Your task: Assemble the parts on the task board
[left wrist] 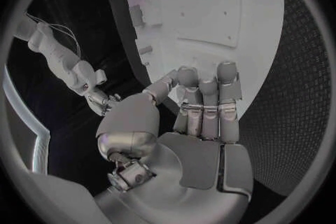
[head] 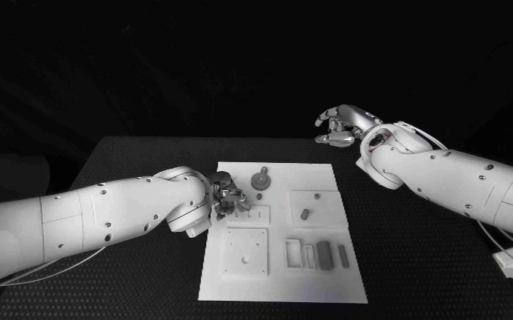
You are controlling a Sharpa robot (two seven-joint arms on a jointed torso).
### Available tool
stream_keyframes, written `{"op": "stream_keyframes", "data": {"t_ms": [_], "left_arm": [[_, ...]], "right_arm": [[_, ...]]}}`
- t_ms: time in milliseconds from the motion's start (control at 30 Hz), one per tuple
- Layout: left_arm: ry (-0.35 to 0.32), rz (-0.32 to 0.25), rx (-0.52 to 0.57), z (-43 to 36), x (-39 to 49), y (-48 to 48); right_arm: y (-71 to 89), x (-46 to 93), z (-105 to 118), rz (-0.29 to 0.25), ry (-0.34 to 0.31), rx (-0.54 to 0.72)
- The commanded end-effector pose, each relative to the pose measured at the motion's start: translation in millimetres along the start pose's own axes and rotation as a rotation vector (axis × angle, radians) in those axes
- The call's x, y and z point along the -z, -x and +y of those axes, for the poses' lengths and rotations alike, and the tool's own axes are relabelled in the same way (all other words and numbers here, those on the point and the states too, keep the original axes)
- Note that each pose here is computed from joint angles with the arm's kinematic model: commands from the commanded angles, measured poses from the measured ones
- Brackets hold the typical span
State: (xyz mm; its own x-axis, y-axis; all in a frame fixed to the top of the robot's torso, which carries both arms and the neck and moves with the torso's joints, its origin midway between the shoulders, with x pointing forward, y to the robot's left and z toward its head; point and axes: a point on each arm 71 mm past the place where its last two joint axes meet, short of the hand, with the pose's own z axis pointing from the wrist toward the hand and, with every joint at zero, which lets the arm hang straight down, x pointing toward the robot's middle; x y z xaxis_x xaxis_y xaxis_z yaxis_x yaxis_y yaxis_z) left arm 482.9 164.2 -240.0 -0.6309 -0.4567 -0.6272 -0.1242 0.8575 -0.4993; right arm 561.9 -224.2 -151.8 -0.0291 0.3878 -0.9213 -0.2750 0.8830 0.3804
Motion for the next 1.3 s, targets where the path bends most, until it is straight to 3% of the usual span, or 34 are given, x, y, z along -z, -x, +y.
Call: {"op": "stream_keyframes", "data": {"t_ms": [33,300,467,1300], "left_arm": [[0.028,-0.020,-0.047,0.5,-1.0,1.7],[0.036,-0.002,-0.066,-3.4,-6.1,-4.2],[0.045,0.003,-0.061,-0.6,-11.1,-10.4],[0.048,0.022,-0.080,-3.4,-16.8,-16.4]], "right_arm": [[-0.5,-0.6,2,0.006,0.010,-0.021],[-2.0,-0.9,5,0.014,0.018,-0.023],[-2.2,-0.9,5,0.016,0.018,-0.023],[-4.8,-0.9,11,0.030,0.031,-0.027]]}}
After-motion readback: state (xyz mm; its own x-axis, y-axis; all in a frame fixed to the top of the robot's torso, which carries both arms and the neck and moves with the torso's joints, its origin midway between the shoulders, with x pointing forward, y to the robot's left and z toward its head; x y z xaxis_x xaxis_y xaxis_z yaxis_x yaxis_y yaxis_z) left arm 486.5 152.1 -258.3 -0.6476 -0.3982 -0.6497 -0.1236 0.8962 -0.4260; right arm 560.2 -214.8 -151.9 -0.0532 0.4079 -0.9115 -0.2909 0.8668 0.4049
